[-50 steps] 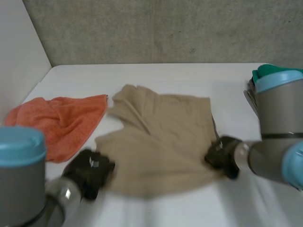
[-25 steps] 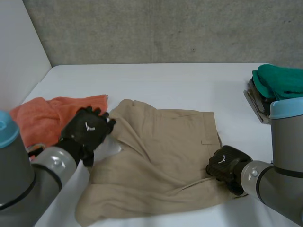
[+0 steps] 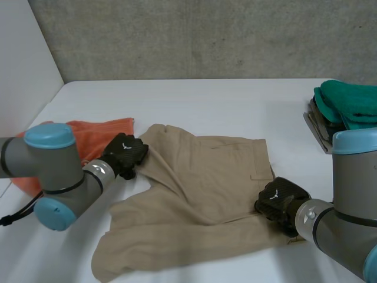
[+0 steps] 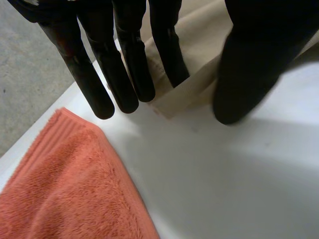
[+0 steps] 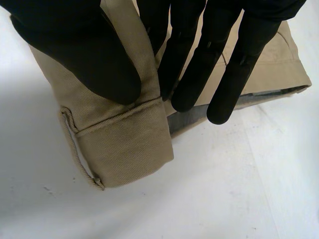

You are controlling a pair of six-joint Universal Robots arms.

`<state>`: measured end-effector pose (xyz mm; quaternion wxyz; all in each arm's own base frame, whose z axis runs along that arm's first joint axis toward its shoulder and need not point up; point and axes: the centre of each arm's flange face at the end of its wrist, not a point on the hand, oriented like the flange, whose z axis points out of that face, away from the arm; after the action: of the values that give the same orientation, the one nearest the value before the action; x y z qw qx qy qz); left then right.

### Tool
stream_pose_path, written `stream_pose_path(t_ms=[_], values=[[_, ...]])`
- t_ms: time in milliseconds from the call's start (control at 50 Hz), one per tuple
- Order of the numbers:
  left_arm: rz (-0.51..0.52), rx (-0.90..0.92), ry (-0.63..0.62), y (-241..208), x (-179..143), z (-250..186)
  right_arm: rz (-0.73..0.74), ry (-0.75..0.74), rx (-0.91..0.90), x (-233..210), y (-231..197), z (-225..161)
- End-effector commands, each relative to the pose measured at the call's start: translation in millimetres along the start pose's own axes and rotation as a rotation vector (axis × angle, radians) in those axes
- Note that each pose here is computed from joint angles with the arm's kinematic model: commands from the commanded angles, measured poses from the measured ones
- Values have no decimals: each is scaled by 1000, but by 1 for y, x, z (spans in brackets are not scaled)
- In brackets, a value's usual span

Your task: Fold the laundry.

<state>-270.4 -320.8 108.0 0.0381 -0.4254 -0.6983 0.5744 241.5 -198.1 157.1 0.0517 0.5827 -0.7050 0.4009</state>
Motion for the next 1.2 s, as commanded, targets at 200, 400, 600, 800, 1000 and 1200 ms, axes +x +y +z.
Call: stream_pose_path(t_ms=[200,400,600,800,1000,1200], values=[[45,-175,-207,-9,-7,-21,33,14,13,2,-2,0],[139,-242,-134,-17,16,-39,35,18,18,2,-3,2],[124,-141,-209,-58,-5,-64,67,38,35,5,-4,5],[21,-166,-143,-61,12,-134,85,78,54,12,-5,8],[-62,-294,133,-31,54,-175,84,82,56,13,-5,8],[-92,-340,166,-22,62,-170,77,94,41,15,-6,-2]])
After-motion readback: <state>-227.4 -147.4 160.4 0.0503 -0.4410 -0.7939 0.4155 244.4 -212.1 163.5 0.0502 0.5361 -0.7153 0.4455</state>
